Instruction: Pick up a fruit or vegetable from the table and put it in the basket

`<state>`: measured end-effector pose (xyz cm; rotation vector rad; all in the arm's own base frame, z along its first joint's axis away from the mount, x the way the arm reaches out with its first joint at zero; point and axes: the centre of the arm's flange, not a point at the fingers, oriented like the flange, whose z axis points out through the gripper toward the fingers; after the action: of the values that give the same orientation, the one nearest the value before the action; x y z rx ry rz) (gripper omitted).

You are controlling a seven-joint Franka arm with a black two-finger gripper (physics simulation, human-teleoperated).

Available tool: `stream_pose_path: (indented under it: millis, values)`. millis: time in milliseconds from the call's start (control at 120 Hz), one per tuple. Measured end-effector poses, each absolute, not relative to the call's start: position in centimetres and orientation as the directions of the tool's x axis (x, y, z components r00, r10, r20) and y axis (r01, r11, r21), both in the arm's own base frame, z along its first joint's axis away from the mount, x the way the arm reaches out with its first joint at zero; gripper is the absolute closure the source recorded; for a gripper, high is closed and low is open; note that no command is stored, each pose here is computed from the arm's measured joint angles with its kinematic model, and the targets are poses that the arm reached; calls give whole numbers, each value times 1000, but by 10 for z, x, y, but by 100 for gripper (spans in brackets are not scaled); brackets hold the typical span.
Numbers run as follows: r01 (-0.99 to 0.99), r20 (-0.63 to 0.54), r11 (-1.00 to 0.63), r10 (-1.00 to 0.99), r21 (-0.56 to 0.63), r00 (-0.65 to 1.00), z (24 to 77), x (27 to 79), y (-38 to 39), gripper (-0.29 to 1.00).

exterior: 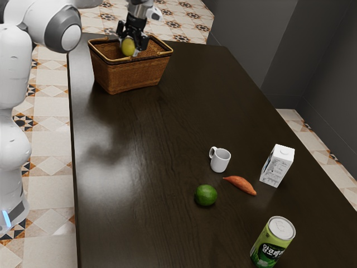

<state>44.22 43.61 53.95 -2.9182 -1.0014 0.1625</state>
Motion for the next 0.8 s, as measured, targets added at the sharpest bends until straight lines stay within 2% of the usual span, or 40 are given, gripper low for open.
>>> stream_pose_path:
  millis: [625, 800]
  values:
    - [611, -101, -789, 615, -65, 782, 510, 448, 437, 26]
    - [608, -99, -792, 611, -62, 786, 509, 450, 436, 17]
